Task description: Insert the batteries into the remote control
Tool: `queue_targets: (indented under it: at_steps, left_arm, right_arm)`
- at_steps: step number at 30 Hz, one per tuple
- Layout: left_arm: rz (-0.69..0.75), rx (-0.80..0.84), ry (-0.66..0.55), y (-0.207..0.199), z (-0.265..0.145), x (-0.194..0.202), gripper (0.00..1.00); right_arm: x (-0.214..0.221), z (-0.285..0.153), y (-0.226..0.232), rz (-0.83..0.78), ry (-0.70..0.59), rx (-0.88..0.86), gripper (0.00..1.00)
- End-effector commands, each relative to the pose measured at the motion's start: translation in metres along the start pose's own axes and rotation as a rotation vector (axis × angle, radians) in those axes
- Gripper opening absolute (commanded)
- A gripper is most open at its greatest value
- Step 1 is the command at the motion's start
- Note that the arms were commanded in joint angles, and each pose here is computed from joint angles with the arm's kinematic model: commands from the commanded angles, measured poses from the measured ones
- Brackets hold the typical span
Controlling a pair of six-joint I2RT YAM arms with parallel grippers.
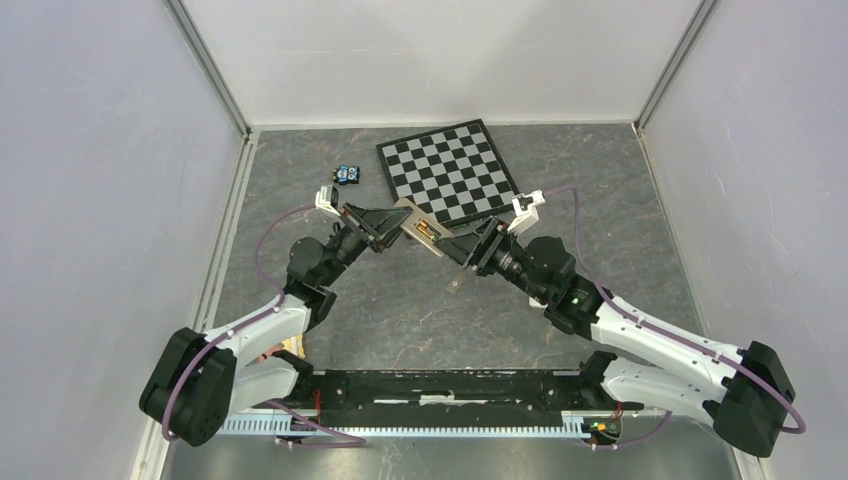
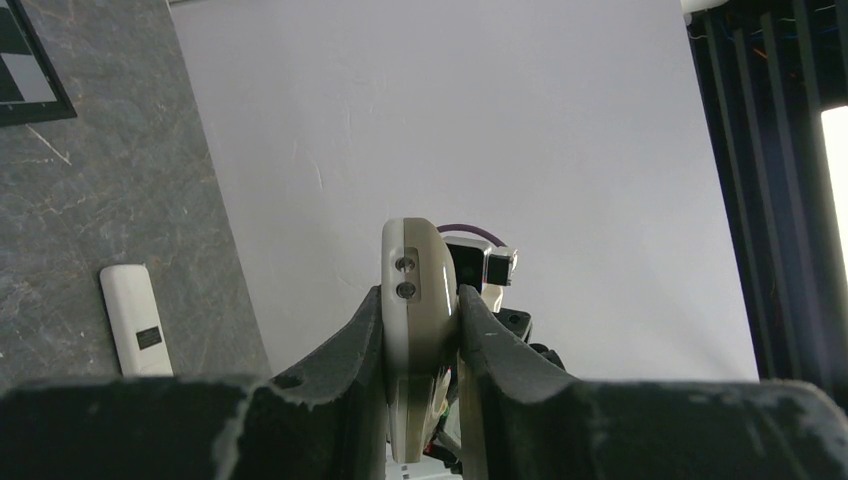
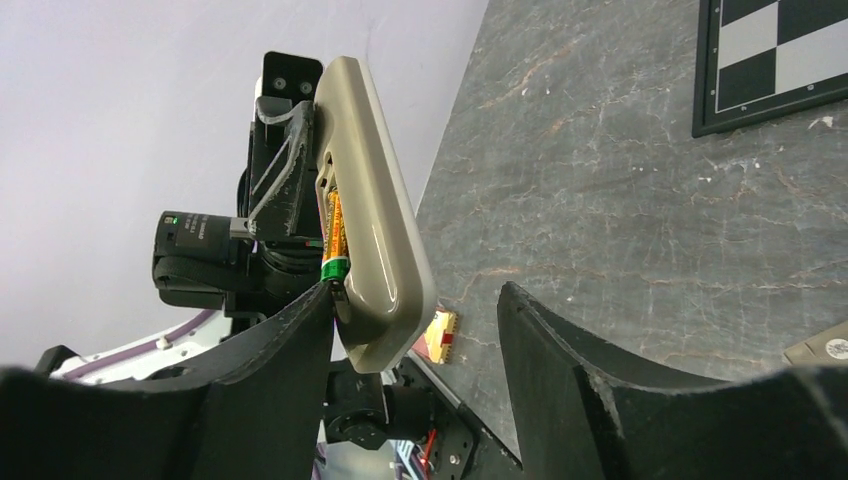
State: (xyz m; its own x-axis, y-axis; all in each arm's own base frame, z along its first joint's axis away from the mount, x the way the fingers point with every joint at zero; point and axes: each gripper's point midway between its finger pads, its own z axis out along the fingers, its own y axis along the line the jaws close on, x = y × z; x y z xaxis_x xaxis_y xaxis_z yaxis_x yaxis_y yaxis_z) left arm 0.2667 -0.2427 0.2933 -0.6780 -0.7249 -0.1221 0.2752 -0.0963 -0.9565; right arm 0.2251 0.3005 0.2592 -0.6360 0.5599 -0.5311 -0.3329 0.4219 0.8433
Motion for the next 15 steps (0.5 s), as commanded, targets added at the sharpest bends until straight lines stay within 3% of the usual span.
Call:
queue_targets:
  at_steps: [1, 9, 15]
  left_arm:
    - [-0.005, 0.154, 0.077, -0.051, -0.005, 0.017, 0.02]
    - [-0.013, 0.116, 0.062, -0.042, 0.002, 0.012, 0.02]
    - [-0.024, 0.082, 0.059, -0.033, 0.005, 0.011, 0.02]
  right_arm:
    - [0.005, -0.008, -0.050, -0.079, -0.009, 0.162, 0.65]
    - [-0.006, -0.014, -0.033, -0.145, -0.017, 0.124, 0.73]
    - [-0.008, -0.016, -0.028, -0.163, -0.004, 0.119, 0.73]
